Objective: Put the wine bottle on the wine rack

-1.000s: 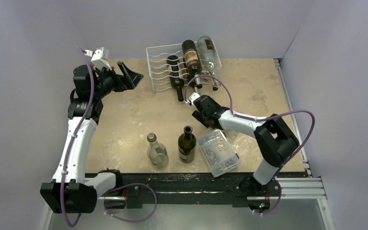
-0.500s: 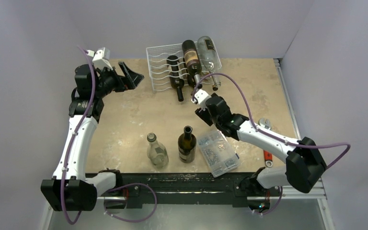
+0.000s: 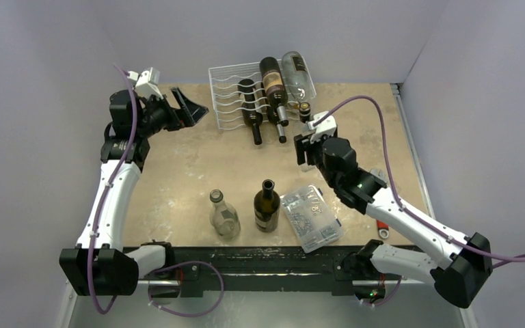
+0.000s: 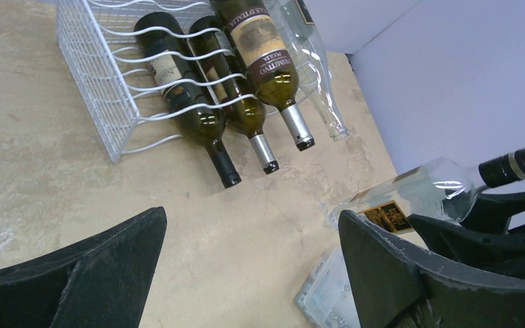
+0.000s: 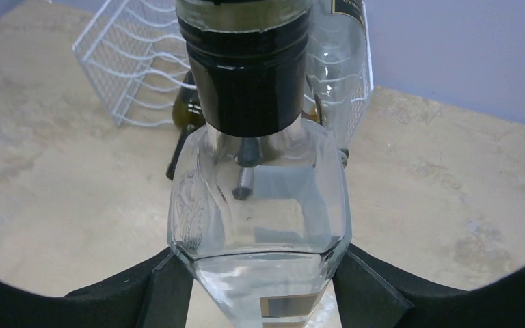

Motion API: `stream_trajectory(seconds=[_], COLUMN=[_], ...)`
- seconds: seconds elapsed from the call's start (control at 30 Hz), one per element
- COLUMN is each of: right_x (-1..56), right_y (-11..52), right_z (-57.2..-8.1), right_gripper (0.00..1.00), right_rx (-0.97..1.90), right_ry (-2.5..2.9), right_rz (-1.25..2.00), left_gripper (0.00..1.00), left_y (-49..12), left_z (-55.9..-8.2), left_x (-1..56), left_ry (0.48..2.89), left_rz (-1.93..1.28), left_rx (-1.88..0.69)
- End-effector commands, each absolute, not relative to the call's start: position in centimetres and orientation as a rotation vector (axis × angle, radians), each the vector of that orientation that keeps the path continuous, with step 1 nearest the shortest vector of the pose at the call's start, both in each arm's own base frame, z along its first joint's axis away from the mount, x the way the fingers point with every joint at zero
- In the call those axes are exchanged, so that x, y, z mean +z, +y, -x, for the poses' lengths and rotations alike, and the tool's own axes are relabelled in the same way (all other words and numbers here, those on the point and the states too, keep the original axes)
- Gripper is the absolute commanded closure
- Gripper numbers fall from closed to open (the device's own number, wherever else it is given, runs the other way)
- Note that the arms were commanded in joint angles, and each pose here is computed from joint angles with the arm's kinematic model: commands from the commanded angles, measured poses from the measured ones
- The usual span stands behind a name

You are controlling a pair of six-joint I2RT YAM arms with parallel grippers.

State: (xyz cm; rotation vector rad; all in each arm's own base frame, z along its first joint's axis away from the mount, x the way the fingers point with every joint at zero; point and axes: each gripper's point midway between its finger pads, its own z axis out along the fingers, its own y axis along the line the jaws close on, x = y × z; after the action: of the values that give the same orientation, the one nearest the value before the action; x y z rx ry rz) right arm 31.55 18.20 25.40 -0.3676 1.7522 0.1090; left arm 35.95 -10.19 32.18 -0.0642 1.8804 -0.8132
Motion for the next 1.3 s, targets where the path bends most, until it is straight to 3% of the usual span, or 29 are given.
stream_trajectory(seconds=[0.0, 0.3, 0.67, 1.0, 1.27], right_x=[35.0, 40.2, 42.4, 42.6, 43.6], right_y=[19.3, 21.5, 26.0, 29.7, 30.2], right_z=[-33.2, -32.9, -32.5, -32.8, -31.5], right_gripper=[1.0, 1.0, 1.0, 1.0, 1.0], right_rx=[0.393, 0.799, 1.154, 1.391, 1.509], right_ry=[1.604, 1.512, 1.486, 1.479, 1.443], right_rz=[-0.07, -0.336, -0.385, -0.396, -0.384], left_gripper=[0.02, 0.0, 0.0, 0.0, 0.0], left_y=[-11.2, -13.9, -17.9, -19.9, -22.4], left_z=[-36.4, -36.3, -32.2, -29.7, -29.5], left_x=[34.5, 35.8, 37.0, 34.2, 32.3], left_ry=[1.788, 1.652, 1.529, 1.558, 1.649], left_rz=[0.013, -0.08, -0.411, -0.675, -0.724], left_rx=[-0.897, -1.043, -0.879, -0.637, -0.722])
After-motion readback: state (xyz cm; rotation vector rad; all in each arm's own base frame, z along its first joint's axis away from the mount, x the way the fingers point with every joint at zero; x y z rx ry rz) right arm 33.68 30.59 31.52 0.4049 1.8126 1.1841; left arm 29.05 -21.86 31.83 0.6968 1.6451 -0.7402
